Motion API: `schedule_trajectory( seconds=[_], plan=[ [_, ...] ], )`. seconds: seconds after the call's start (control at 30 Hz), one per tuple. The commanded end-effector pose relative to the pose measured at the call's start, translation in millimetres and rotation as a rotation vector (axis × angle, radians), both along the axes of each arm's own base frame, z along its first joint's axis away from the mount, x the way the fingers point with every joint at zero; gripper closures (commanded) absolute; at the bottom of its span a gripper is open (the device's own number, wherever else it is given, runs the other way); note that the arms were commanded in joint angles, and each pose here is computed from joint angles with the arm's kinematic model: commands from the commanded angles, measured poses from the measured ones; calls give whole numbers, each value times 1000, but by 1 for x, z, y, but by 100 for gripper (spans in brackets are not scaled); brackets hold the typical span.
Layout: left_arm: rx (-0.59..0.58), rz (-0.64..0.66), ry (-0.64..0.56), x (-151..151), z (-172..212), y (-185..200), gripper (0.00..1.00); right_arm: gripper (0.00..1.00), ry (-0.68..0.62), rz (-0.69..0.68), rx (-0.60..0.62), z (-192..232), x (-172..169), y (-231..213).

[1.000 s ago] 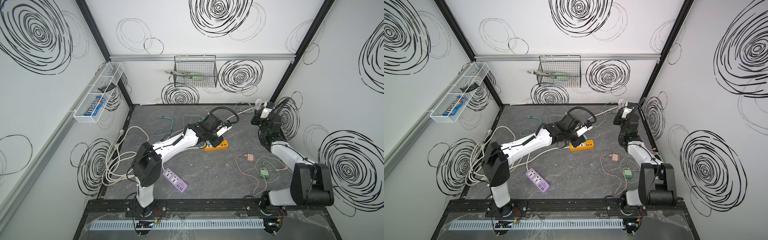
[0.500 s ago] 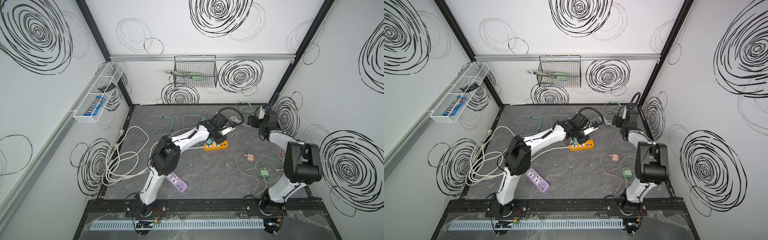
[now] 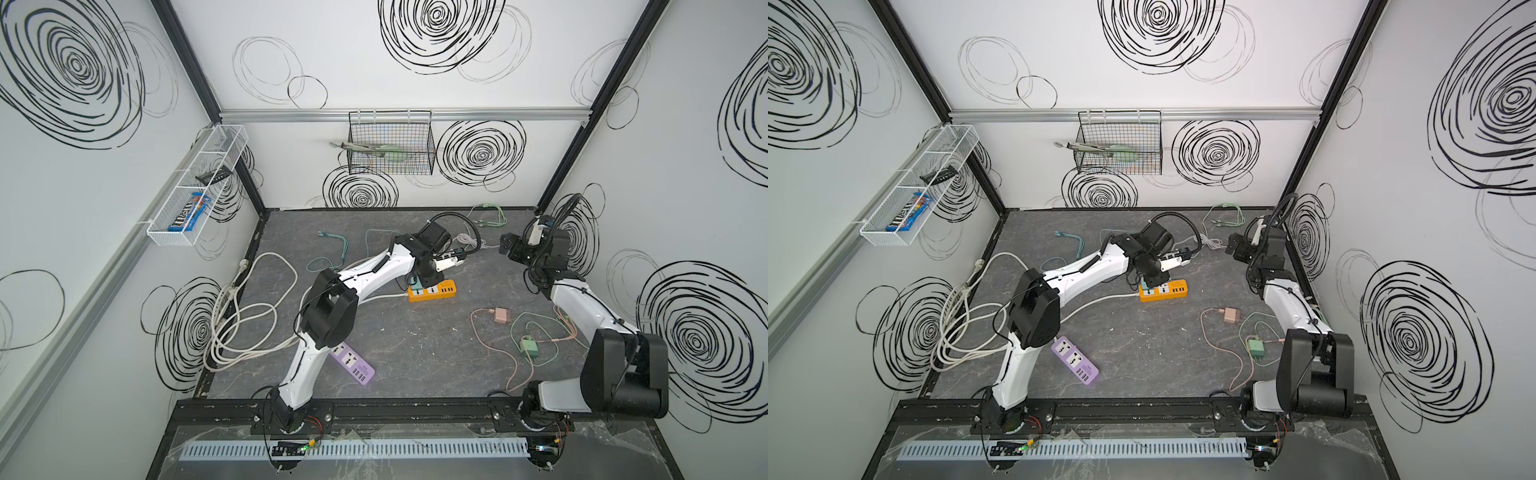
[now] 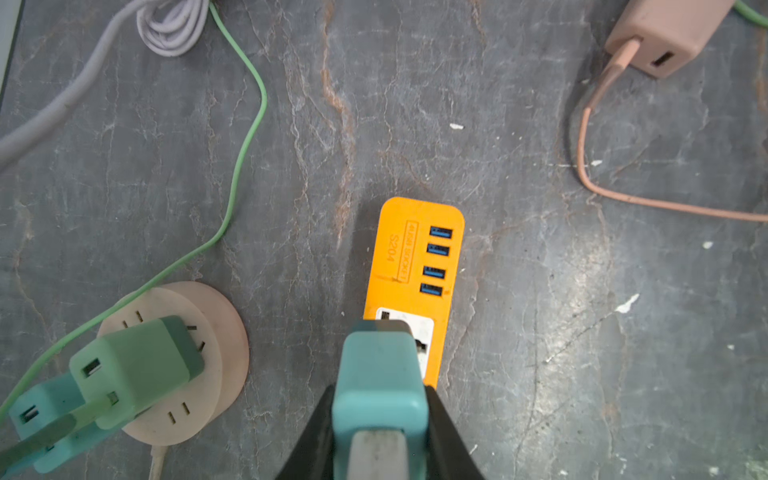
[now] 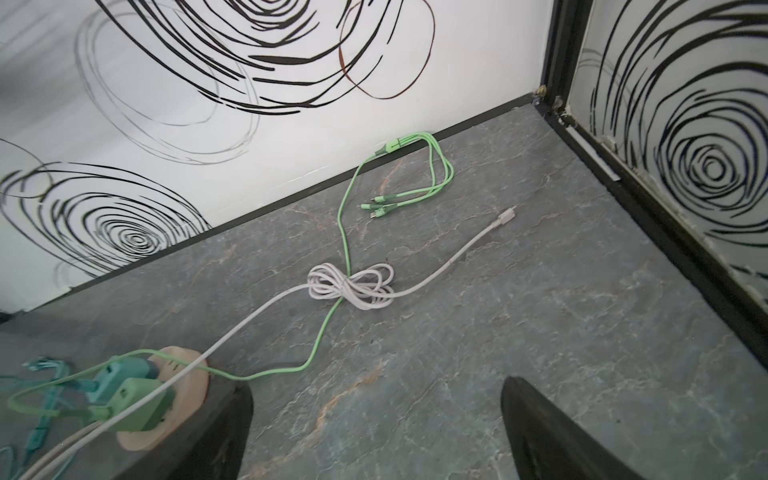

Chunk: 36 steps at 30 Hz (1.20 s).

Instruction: Insert the plug

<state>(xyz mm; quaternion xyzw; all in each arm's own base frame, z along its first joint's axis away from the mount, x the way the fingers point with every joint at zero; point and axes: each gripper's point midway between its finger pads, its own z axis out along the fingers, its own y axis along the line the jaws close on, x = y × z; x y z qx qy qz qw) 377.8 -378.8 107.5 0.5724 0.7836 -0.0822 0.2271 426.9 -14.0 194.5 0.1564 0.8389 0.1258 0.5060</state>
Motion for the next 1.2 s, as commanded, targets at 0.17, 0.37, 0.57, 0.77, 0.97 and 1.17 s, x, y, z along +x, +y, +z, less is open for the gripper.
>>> schedule_trajectory(
  seconds=[0.17, 0.37, 0.57, 0.77, 0.97, 1.17],
  plan=[
    [-2, -29, -11, 6, 14, 7, 100, 3, 16, 131, 201, -1, -50, 38],
    [13, -48, -1, 4, 8, 8, 100, 3, 36, 165, 206, -12, -73, 46],
    [38, -48, 10, 4, -1, 13, 100, 3, 26, 191, 181, -19, -82, 48],
    [54, -53, 3, 7, -7, 15, 100, 3, 59, 170, 162, -25, -80, 44],
    [73, -60, 17, 8, -16, 16, 100, 3, 56, 160, 147, -21, -76, 41],
    [72, -89, 41, 2, -23, 9, 100, 3, 74, 155, 136, -25, -75, 39]
  ],
)
